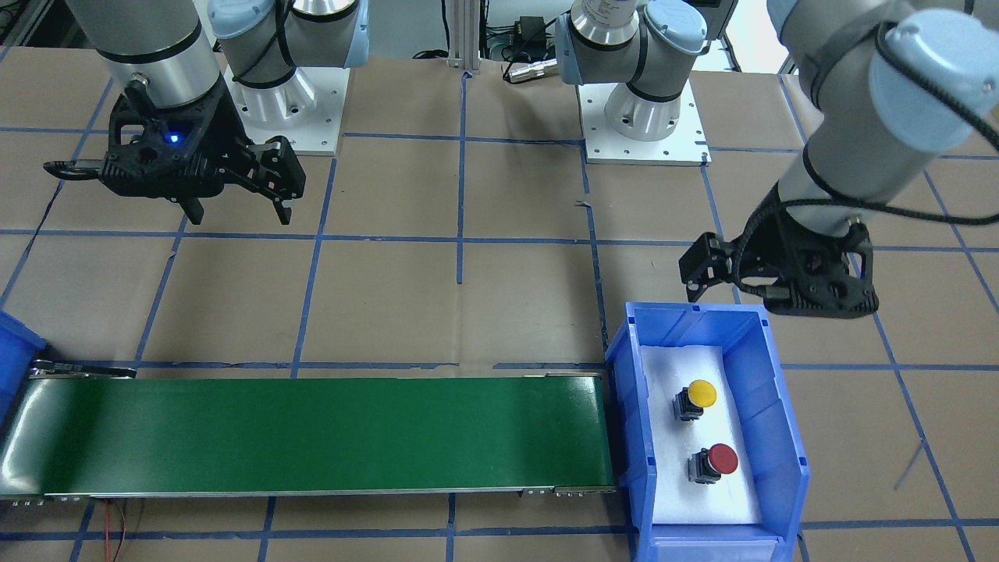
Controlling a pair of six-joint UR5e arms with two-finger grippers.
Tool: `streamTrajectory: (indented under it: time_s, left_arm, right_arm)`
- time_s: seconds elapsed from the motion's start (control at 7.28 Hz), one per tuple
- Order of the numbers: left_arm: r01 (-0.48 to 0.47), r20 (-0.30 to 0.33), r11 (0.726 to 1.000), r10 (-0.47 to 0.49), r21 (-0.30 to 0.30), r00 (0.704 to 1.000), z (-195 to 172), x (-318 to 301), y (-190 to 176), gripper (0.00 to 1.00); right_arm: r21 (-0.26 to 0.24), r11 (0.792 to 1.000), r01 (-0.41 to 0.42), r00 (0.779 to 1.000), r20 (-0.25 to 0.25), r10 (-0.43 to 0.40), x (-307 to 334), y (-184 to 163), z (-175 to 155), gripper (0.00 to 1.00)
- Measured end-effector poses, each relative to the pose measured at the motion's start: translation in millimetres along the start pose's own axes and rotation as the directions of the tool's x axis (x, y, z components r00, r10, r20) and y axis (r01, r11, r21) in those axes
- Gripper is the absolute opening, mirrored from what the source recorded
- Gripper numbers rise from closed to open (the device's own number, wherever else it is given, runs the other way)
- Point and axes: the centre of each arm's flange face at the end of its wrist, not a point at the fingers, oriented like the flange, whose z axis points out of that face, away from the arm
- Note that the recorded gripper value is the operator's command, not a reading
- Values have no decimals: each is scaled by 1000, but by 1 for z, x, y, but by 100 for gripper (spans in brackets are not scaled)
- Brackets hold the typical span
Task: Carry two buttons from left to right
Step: 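Move the left gripper down over the red button in the bin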
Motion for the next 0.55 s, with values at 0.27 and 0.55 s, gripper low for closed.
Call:
streamTrajectory:
  time_s: [0.27, 0.55]
  left_arm:
    - [-46, 11, 998, 45, 39, 999, 44, -12, -39, 100]
    - [-59, 16, 997, 58, 59, 998, 83, -21, -69, 100]
  right_arm:
    - [-3, 1000, 0, 1000, 0, 0, 0, 0, 1, 100]
    - [-4, 1000, 3, 1000, 1, -3, 0, 0, 2, 100]
